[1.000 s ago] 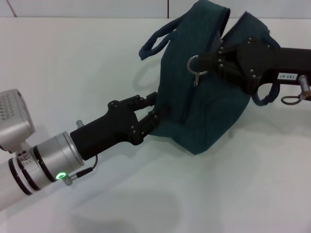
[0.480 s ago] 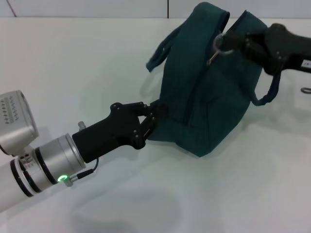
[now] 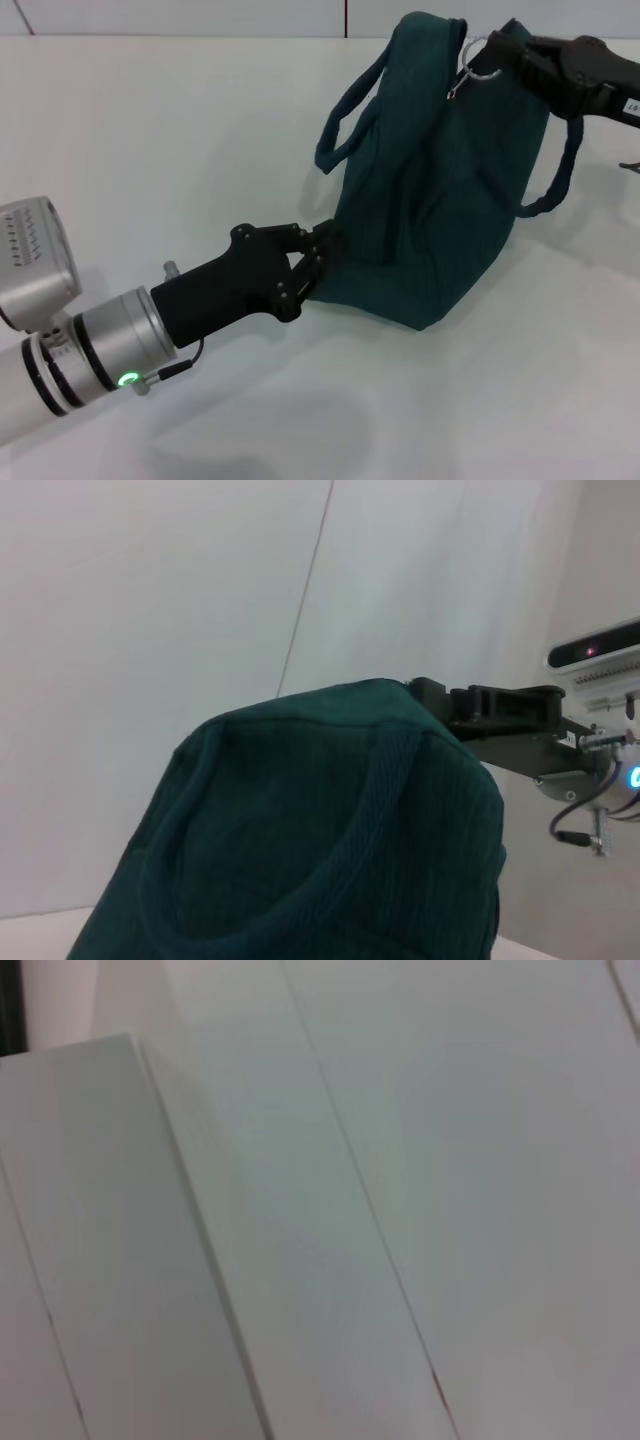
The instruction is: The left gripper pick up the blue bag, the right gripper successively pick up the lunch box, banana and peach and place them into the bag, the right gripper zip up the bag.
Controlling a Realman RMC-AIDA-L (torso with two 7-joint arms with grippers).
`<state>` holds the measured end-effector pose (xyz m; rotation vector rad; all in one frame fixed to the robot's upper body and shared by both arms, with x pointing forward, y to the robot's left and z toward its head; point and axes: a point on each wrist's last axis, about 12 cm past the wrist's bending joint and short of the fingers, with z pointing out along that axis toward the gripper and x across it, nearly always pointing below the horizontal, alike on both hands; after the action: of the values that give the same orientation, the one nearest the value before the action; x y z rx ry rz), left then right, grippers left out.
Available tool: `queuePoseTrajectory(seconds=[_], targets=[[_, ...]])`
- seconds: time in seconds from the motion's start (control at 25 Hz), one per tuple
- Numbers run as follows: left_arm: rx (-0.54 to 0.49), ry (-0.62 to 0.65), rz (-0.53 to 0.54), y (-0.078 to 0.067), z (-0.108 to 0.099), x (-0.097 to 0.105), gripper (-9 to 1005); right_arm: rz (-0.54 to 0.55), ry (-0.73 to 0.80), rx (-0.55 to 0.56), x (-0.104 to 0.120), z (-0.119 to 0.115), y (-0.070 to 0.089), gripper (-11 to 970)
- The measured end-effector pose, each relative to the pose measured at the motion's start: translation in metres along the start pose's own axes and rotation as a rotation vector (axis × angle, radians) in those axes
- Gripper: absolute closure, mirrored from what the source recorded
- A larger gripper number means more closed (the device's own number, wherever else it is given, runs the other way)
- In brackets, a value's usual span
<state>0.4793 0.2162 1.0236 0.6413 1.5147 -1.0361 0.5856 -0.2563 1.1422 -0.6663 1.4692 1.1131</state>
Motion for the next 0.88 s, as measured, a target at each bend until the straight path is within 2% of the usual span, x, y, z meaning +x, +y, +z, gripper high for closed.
queuePoseTrajectory(seconds=[0.4, 0.6, 0.88], targets=[[0.023, -0.079, -0.018, -0.001, 0.004, -0.011, 933, 0.011, 0.000, -0.055, 0.005, -0.003, 0.009, 945], [0.043, -0.121, -0.030, 0.002, 0.009, -0.021, 742, 0.018, 0.006, -0.065, 0.009, -0.005, 0.011, 945], [0.078, -0.116, -0.052, 0.005, 0.022, -0.028, 606, 0.018, 0.002, -0.076, 0.010, -0.010, 0.014, 945]])
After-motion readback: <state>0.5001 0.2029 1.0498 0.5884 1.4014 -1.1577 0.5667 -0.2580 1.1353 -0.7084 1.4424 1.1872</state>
